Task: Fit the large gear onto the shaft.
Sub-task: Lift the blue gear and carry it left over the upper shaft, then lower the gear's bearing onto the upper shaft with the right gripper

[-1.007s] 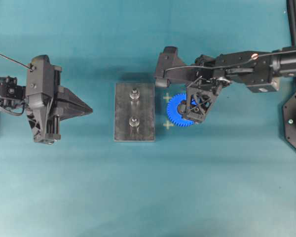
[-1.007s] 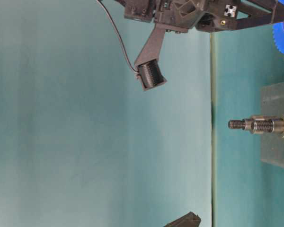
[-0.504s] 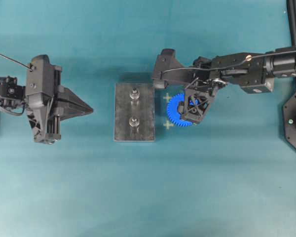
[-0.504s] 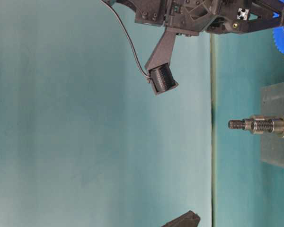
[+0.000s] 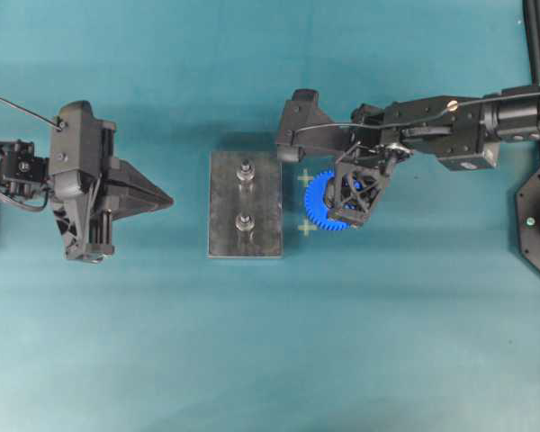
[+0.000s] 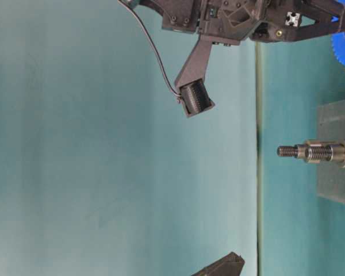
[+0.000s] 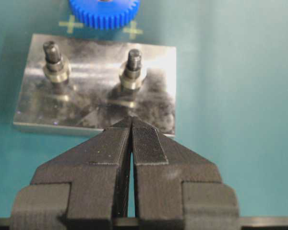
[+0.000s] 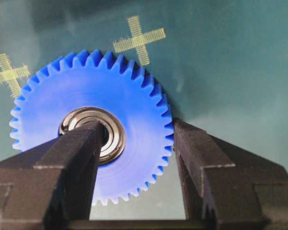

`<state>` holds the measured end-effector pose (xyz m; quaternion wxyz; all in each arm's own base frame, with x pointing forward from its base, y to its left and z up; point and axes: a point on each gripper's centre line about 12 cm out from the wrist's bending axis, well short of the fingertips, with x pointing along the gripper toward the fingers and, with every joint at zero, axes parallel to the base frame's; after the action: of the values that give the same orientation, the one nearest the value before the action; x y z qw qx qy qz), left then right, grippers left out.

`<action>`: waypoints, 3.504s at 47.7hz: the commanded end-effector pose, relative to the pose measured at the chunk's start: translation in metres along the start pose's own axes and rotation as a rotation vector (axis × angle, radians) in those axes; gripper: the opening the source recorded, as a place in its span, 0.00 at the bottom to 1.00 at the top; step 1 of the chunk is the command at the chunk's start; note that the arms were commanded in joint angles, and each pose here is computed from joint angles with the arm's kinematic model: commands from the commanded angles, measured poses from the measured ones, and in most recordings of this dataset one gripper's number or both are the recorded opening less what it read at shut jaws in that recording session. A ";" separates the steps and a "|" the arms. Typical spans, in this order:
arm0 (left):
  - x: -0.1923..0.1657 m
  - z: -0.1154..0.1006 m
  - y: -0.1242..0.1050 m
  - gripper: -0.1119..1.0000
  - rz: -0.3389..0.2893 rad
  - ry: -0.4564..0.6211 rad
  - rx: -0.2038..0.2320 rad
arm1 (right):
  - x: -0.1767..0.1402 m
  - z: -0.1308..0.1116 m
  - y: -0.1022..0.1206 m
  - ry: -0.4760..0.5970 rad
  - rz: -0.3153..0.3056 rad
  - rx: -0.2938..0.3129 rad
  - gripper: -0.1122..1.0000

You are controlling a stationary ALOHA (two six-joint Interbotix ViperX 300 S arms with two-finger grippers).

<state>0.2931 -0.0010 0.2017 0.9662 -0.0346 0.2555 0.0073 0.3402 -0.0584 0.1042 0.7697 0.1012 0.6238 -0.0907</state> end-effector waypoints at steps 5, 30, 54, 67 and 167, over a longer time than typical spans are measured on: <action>-0.001 0.006 0.000 0.10 -0.001 -0.026 0.001 | -0.030 0.021 -0.001 -0.049 0.003 0.022 0.54; -0.001 0.009 0.000 0.10 -0.004 -0.055 -0.002 | -0.095 0.089 0.007 -0.133 0.015 0.001 0.54; 0.000 0.004 -0.003 0.10 -0.012 -0.039 -0.003 | -0.080 0.133 0.007 -0.124 0.009 -0.048 0.54; 0.000 0.005 -0.004 0.10 -0.013 -0.039 -0.003 | -0.074 0.141 0.004 -0.091 0.006 -0.046 0.54; 0.003 0.003 -0.005 0.10 -0.020 -0.071 -0.004 | -0.068 0.155 -0.002 -0.156 0.005 -0.058 0.64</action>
<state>0.2942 -0.0043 0.1964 0.9716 -0.0397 0.2334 0.0022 0.4666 -0.0956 0.1860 0.8030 0.0753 0.5865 -0.0743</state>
